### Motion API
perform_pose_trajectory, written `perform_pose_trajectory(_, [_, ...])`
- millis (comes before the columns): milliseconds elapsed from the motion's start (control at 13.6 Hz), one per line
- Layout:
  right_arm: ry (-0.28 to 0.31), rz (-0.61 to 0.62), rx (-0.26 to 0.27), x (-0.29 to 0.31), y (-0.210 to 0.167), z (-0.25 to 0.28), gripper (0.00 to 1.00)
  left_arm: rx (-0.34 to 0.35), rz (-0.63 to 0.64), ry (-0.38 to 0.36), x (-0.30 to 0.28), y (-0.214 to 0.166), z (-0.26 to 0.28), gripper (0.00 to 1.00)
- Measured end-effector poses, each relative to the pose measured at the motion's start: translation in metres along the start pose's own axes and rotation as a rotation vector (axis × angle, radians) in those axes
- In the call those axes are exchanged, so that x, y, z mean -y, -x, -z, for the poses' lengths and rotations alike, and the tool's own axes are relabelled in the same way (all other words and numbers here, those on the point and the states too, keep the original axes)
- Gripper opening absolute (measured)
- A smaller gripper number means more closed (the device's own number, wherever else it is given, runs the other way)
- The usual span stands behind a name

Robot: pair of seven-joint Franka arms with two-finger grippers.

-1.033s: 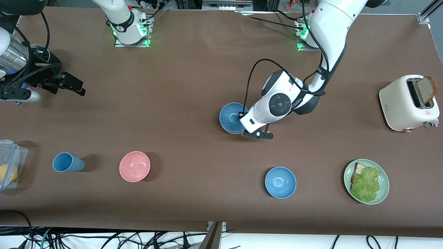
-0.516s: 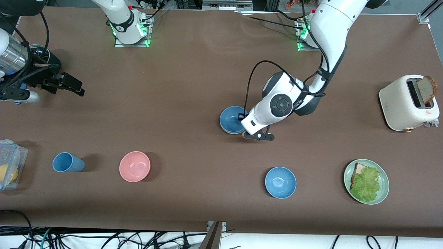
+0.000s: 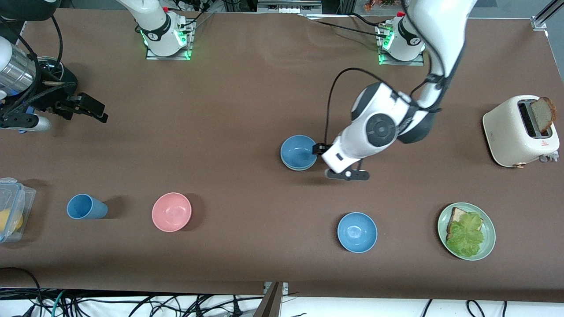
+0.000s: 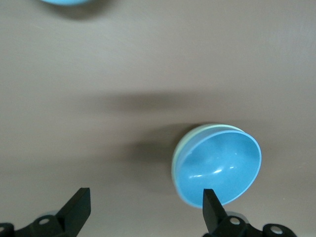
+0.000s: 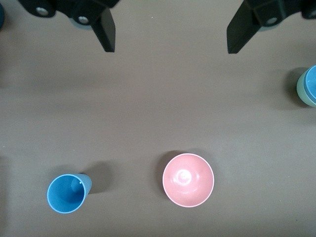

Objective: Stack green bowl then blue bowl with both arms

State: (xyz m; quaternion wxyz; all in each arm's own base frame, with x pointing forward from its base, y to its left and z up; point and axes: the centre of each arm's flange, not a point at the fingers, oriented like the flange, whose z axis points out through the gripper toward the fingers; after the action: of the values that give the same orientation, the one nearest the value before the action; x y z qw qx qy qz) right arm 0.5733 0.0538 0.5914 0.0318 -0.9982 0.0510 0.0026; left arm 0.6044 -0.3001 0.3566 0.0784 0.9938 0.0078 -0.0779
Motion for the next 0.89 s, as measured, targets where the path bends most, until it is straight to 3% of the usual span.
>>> perform_pose_trajectory(295, [0.0,0.0,0.0,0.0,0.0,0.0,1.0,-0.093,0.01,-0.094,0.078,-0.002,0.098,1.0])
perform_pose_trajectory(590, [0.0,0.0,0.0,0.0,0.0,0.0,1.0,-0.036,-0.039,-0.132,0.141,0.019,0.162,1.0])
perform_pose_trajectory(885, [0.0,0.0,0.001,0.0,0.0,0.0,1.0,-0.02,-0.019,-0.16,0.154,0.044,0.229,1.0])
